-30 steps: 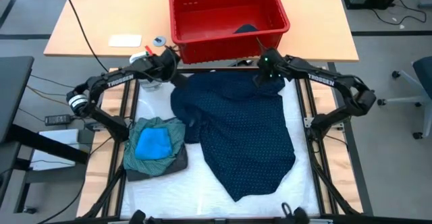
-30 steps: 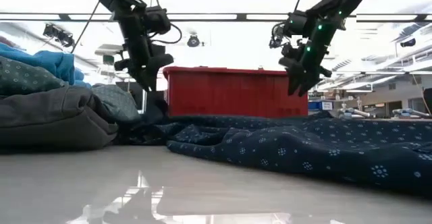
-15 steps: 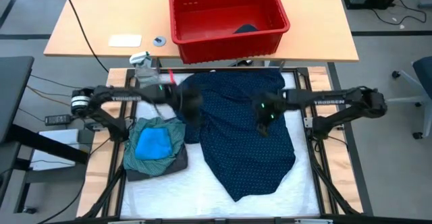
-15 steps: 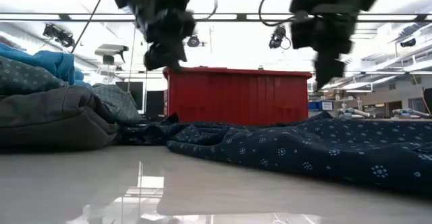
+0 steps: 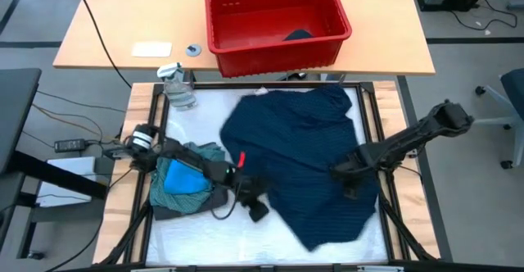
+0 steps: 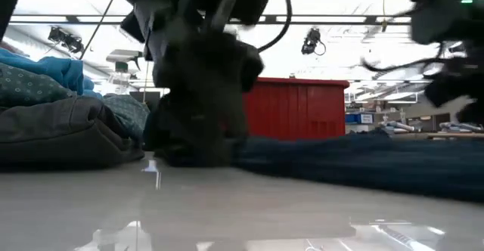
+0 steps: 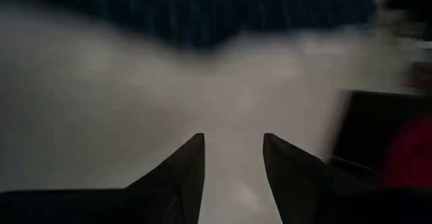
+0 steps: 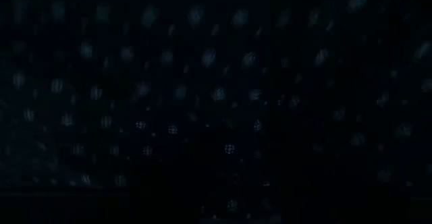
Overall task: Fold laundry
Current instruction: Fold the blue shirt
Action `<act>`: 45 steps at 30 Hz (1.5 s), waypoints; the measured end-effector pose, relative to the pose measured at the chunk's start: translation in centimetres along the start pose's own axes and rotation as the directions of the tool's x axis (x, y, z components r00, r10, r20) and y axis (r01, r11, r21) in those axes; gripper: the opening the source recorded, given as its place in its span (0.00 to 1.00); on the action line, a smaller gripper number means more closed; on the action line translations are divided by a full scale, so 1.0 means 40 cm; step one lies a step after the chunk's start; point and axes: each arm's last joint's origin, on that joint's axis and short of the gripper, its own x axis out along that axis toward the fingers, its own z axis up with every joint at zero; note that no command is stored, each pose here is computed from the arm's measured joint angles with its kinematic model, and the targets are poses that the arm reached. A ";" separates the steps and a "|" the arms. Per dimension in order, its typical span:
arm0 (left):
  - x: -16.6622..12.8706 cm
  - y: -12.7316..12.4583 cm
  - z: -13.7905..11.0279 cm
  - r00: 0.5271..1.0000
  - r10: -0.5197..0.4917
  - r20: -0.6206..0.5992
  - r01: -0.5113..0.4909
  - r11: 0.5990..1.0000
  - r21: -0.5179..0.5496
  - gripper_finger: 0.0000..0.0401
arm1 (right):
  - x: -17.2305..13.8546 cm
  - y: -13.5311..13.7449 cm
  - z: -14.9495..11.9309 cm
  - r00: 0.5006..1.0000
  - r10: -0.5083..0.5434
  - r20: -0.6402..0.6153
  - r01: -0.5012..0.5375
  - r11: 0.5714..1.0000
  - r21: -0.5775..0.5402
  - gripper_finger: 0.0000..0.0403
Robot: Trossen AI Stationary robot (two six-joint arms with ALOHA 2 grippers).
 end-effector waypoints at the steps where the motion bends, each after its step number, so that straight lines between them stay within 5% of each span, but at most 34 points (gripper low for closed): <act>1: 0.011 -0.016 -0.010 0.998 -0.059 -0.018 0.059 0.998 -0.011 0.38 | -0.009 -0.001 -0.015 0.999 -0.027 -0.031 0.027 1.000 -0.008 0.40; 5: -0.007 -0.077 -0.026 0.985 -0.171 -0.017 0.170 0.985 -0.035 0.38 | -0.062 0.015 -0.038 0.998 -0.050 -0.026 0.049 0.998 -0.028 0.40; 8: -0.082 -0.123 0.003 0.981 -0.175 0.081 0.173 0.984 0.031 0.38 | -0.112 0.042 -0.030 0.995 0.010 0.101 -0.008 1.000 -0.026 0.40; 13: -0.227 -0.123 0.053 0.971 0.033 0.238 -0.085 0.974 0.208 0.38 | -0.174 0.088 0.010 0.902 0.145 0.406 -0.173 0.984 0.033 0.40; 19: -0.266 -0.041 0.075 0.941 0.296 0.167 -0.339 0.798 0.499 0.43 | -0.151 0.155 0.079 0.721 0.231 0.654 -0.372 0.925 0.083 0.40; 23: -0.240 0.016 0.082 0.907 0.414 0.072 -0.340 0.621 0.706 0.53 | -0.099 0.212 0.121 0.647 0.210 0.733 -0.441 0.887 0.134 0.39; 25: -0.231 0.039 0.100 0.892 0.445 0.075 -0.336 0.544 0.769 0.58 | -0.064 0.234 0.144 0.626 0.191 0.756 -0.455 0.877 0.154 0.38; 31: -0.213 0.099 0.148 0.875 0.479 0.073 -0.306 0.429 0.850 0.64 | 0.030 0.278 0.223 0.639 0.061 0.767 -0.480 0.811 0.335 0.34; 38: -0.166 0.202 0.191 0.831 0.557 -0.002 -0.326 0.490 0.809 0.54 | 0.080 0.344 0.272 0.704 -0.009 0.711 -0.501 0.703 0.505 0.29; 45: -0.202 0.169 0.159 0.849 0.522 -0.079 -0.286 0.581 0.762 0.09 | 0.083 0.455 0.275 0.784 0.101 0.613 -0.474 0.735 0.485 0.21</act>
